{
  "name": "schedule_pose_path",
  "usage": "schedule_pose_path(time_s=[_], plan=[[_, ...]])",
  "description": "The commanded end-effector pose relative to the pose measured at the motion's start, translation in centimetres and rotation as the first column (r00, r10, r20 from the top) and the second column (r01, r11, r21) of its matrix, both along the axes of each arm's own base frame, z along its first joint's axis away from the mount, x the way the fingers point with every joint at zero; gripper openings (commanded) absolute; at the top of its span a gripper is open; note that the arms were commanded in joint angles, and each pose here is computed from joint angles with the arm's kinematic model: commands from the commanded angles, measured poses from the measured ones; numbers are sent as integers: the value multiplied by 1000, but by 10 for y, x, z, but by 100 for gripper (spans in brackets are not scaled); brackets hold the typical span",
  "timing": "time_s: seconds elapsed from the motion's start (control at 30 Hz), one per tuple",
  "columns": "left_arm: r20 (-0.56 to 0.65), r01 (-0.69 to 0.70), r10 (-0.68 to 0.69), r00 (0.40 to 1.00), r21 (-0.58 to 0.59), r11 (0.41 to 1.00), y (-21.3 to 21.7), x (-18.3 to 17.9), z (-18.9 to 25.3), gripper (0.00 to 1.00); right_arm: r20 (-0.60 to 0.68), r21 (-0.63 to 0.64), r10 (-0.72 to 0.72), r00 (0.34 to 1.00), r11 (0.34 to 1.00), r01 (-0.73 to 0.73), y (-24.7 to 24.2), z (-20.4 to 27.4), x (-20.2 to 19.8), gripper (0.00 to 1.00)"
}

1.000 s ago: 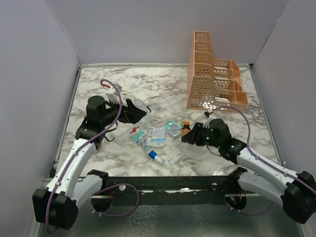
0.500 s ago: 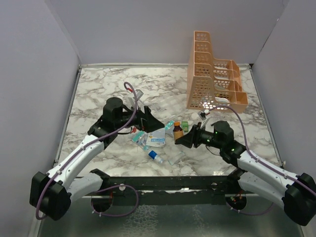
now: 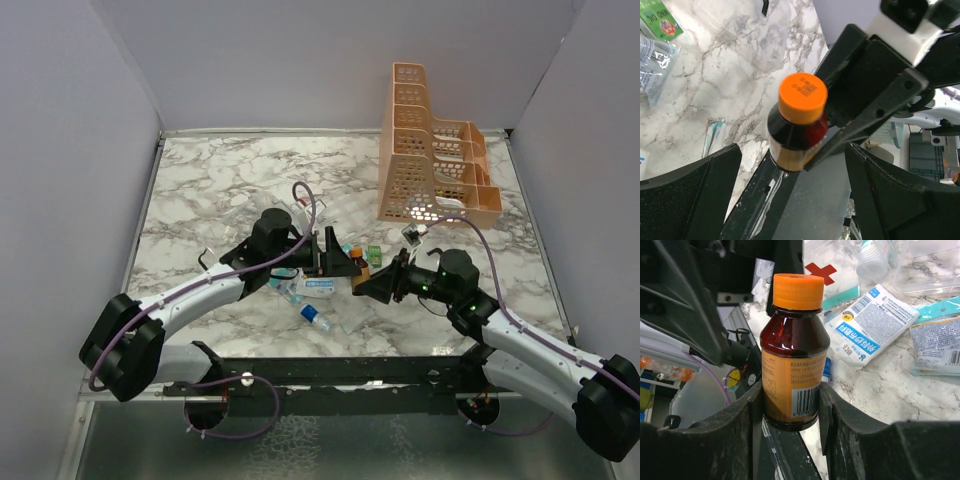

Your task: Organize the medicine kit

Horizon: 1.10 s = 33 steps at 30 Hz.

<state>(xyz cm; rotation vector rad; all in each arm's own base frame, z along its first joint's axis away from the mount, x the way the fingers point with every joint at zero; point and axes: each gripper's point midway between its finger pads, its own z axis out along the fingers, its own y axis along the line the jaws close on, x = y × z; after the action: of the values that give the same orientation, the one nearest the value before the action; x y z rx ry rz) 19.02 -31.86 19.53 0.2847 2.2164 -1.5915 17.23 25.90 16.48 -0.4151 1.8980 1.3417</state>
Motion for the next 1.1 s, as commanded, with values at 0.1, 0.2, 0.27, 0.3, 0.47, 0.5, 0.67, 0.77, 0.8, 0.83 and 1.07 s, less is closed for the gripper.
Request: schedule_pose_path(time_s=[0.1, 0.2, 0.27, 0.3, 0.47, 0.5, 0.67, 0.77, 0.8, 0.83, 1.07], plan=[[3, 73, -73, 997, -16, 997, -26, -10, 4, 79, 79, 45, 53, 996, 997, -56, 5, 18, -6, 30], [-6, 42, -42, 999, -4, 999, -26, -6, 0, 73, 80, 46, 84, 993, 995, -88, 6, 20, -11, 30], [-12, 17, -17, 1000, 0, 1000, -25, -4, -1, 73, 74, 40, 88, 993, 995, -91, 6, 18, -12, 30], [-14, 2, -2, 1000, 4, 1000, -25, -2, -3, 72, 74, 35, 89, 993, 995, -92, 5, 17, -13, 30], [19, -40, 39, 999, 21, 999, -22, 5, -4, 65, 78, 48, 88, 993, 995, -92, 6, 20, -13, 30], [28, -47, 46, 999, 25, 999, -21, 6, -4, 63, 78, 53, 91, 993, 994, -95, 6, 22, -13, 30], [45, -50, 49, 998, 22, 999, -19, 6, -2, 50, 70, 50, 97, 993, 994, -100, 9, 22, -11, 30], [65, -72, 71, 995, 20, 997, -17, 9, 2, 41, 44, 64, 79, 996, 995, -82, 10, 26, -8, 36], [79, -85, 83, 993, 24, 996, -16, 11, 4, 40, 33, 71, 69, 997, 995, -72, 9, 27, -7, 41], [92, -101, 97, 991, 36, 994, -14, 14, 5, 38, 27, 79, 59, 998, 995, -61, 9, 28, -6, 45], [155, -160, 145, 977, 83, 984, -4, 25, 16, 34, -12, 90, -48, 999, 995, 48, -1, 35, 1, 70]])
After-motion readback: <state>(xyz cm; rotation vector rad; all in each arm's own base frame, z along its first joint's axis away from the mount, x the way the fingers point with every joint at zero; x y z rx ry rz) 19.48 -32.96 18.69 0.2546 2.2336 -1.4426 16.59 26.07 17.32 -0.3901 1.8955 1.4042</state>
